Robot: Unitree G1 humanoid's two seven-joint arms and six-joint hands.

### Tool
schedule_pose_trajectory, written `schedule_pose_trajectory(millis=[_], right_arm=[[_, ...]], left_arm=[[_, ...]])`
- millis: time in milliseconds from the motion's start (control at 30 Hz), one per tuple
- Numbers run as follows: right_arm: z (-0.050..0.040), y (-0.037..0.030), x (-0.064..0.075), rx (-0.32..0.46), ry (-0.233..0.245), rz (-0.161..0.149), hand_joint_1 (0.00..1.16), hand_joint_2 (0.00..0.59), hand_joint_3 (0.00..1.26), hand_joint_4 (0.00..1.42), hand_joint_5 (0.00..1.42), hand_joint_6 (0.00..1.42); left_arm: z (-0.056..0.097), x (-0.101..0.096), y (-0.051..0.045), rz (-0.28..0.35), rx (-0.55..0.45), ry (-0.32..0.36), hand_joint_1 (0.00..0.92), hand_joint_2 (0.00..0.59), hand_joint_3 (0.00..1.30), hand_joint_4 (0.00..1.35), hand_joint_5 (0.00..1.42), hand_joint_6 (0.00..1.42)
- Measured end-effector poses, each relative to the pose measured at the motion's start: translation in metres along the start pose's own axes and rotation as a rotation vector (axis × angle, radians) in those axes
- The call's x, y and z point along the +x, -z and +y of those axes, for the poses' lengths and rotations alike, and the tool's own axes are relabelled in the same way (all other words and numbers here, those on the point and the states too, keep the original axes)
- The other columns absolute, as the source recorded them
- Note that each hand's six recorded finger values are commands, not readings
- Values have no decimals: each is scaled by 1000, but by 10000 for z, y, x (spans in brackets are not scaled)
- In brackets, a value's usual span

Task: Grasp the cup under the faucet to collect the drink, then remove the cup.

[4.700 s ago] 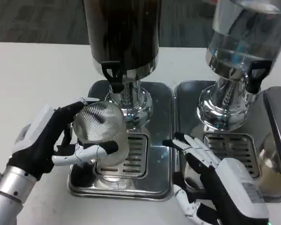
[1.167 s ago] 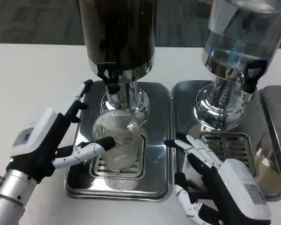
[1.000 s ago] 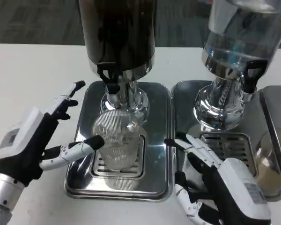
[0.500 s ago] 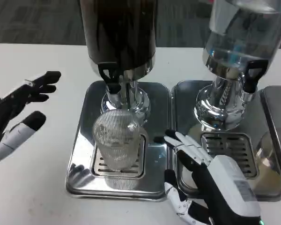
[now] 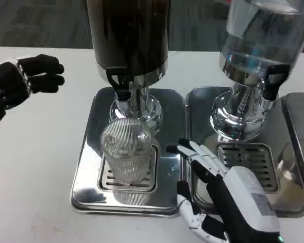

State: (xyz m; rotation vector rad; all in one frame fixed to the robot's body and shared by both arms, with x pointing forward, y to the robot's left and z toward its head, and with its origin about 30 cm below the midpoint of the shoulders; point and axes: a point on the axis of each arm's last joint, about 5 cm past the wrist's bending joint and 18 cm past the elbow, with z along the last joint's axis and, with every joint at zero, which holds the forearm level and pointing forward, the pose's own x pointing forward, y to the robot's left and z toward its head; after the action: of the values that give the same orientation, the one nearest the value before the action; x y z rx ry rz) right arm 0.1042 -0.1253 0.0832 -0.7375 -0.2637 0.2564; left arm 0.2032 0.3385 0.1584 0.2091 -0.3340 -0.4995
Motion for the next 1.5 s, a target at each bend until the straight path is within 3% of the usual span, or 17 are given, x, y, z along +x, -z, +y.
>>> schedule_pose_trajectory(millis=[133,267,600,1133,1500], right_arm=[[23,8,2,6,1,7,537,586,211,96,86,231],[31,10,3,7,10,8,533,586,216,96,86,231],[62,4,-4,14,30,10,523,586,219,96,86,231],[117,-5,-7,16,41,17,512,586,219,96,86,231],[136,-13,-11,26,47,21,507,586,219,96,86,231]], left_arm=[[60,132,-18,0,-95,100,0,56,308,217,233,229],[122,229,-60,-11,-142,148,0,54,267,173,197,200],[176,396,-26,1,-250,207,0,47,226,131,167,157],[39,664,122,31,-354,331,0,47,240,136,175,156],[-43,763,130,37,-358,382,0,50,244,145,172,156]])
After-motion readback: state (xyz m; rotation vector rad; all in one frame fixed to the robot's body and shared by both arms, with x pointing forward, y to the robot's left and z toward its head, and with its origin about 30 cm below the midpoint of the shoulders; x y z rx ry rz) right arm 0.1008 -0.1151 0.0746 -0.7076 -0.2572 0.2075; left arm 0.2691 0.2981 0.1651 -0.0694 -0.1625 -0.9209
